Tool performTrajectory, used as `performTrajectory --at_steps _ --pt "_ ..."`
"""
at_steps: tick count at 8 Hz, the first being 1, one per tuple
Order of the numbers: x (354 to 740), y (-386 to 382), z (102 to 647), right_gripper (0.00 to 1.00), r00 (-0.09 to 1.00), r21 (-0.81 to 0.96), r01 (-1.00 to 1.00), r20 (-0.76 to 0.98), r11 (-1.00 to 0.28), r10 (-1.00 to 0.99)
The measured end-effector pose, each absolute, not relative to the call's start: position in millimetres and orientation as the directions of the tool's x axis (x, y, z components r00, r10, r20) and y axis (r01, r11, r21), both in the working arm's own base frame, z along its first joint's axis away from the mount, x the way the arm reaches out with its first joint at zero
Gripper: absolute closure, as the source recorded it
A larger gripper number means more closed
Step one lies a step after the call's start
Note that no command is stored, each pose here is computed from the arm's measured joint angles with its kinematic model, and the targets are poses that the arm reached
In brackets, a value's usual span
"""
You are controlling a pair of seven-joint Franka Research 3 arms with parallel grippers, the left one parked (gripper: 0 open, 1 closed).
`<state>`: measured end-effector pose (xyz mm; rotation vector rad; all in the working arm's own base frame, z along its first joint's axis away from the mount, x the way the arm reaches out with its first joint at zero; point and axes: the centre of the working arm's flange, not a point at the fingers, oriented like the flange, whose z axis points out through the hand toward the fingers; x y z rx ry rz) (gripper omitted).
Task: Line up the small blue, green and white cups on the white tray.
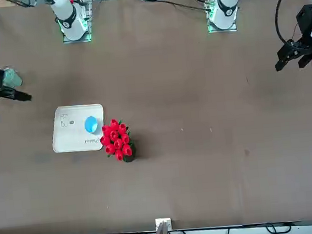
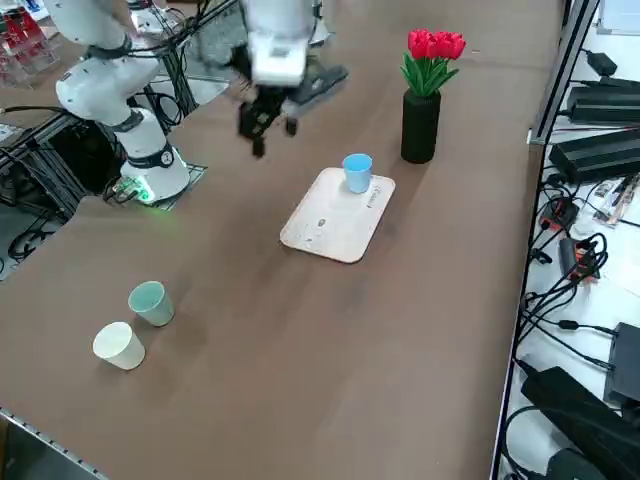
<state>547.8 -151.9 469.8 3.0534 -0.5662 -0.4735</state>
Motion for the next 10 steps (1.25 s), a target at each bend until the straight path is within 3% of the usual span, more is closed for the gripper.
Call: performTrajectory --at_steps 3,5,7,10 --pt "512 -279 424 0.00 0.751 0.079 -0.588 -0.315 -0.805 -0.580" --pt "486 -344 398 0.00 0.585 0.119 -0.765 -0.284 -0.633 -0.760" --pt "457 -389 367 0.00 0.365 0.176 -0.890 -0.277 -0.420 -0.889" --pt "400 -428 312 0.00 0.179 0.194 -0.950 -0.307 -0.246 -0.935"
